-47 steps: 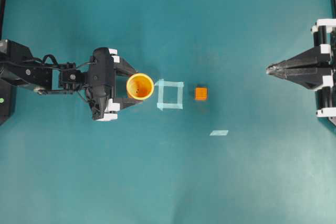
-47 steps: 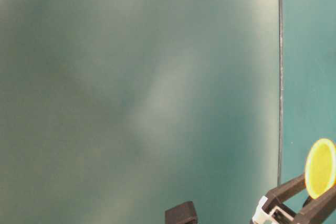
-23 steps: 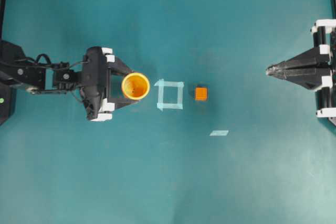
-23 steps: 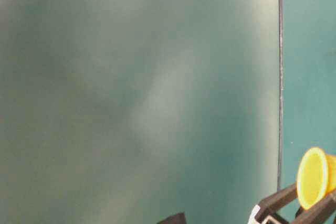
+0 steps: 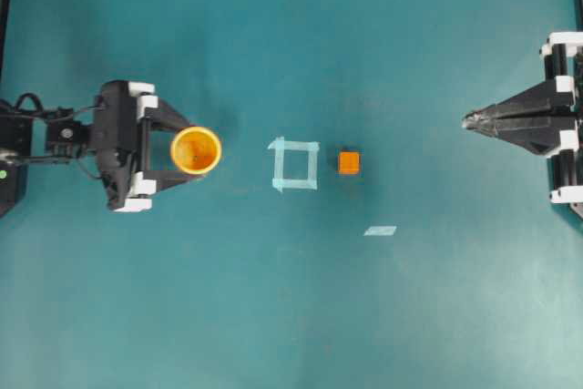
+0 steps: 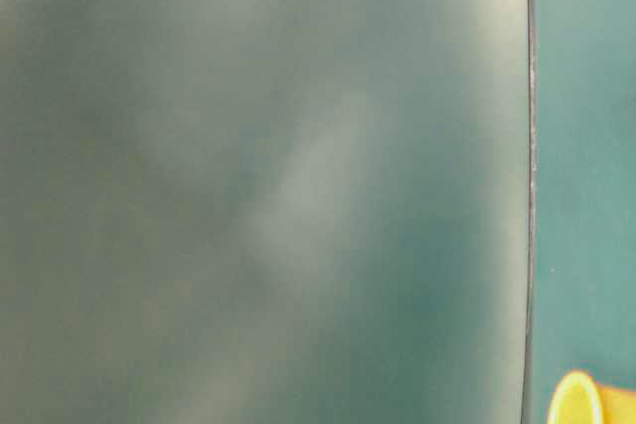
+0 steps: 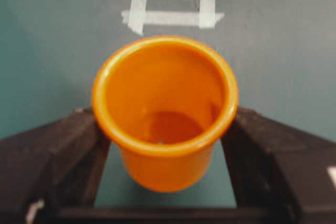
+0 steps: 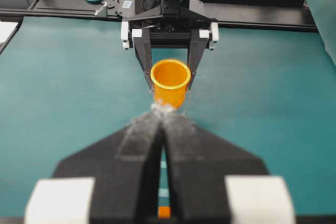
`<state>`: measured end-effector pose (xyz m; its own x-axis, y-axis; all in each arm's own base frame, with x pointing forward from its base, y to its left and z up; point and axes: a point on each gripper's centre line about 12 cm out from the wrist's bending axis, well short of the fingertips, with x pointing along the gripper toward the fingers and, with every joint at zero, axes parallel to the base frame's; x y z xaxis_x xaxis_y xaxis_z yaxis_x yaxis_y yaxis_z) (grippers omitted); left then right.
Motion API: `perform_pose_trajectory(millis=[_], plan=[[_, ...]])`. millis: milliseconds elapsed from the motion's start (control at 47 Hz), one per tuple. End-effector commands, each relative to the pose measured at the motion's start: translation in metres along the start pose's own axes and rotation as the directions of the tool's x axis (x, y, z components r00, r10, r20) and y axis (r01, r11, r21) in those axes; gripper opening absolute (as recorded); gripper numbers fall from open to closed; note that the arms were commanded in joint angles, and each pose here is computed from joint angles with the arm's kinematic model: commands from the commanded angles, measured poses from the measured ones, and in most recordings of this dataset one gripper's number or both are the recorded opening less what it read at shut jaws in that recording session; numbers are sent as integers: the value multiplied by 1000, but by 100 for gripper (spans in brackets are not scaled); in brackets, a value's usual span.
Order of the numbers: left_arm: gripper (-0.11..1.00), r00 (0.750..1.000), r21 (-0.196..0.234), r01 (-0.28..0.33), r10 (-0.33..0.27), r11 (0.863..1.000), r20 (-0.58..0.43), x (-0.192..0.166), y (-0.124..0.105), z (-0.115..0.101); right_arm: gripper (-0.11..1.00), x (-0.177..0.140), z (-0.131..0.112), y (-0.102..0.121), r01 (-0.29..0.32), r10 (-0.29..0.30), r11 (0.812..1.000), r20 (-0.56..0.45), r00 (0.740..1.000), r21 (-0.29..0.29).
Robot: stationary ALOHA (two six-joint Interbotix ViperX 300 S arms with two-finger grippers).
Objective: Move the cup to the left with left arm.
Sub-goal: 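Drag the held orange cup leftward to the table's left edge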
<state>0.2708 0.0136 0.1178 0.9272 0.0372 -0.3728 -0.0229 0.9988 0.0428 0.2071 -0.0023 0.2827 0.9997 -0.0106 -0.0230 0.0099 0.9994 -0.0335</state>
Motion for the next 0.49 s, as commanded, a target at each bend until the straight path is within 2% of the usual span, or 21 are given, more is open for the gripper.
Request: perform_pose_trajectory(millis=[0, 468], plan=[[63, 999, -2, 2, -2, 1000, 38, -8, -1, 7, -1, 2, 14, -1, 3, -3, 1000, 35, 999, 3], [63, 999, 6, 35, -35, 999, 6, -48, -10, -7, -1, 2, 17, -1, 3, -4, 1000, 44, 999, 12]])
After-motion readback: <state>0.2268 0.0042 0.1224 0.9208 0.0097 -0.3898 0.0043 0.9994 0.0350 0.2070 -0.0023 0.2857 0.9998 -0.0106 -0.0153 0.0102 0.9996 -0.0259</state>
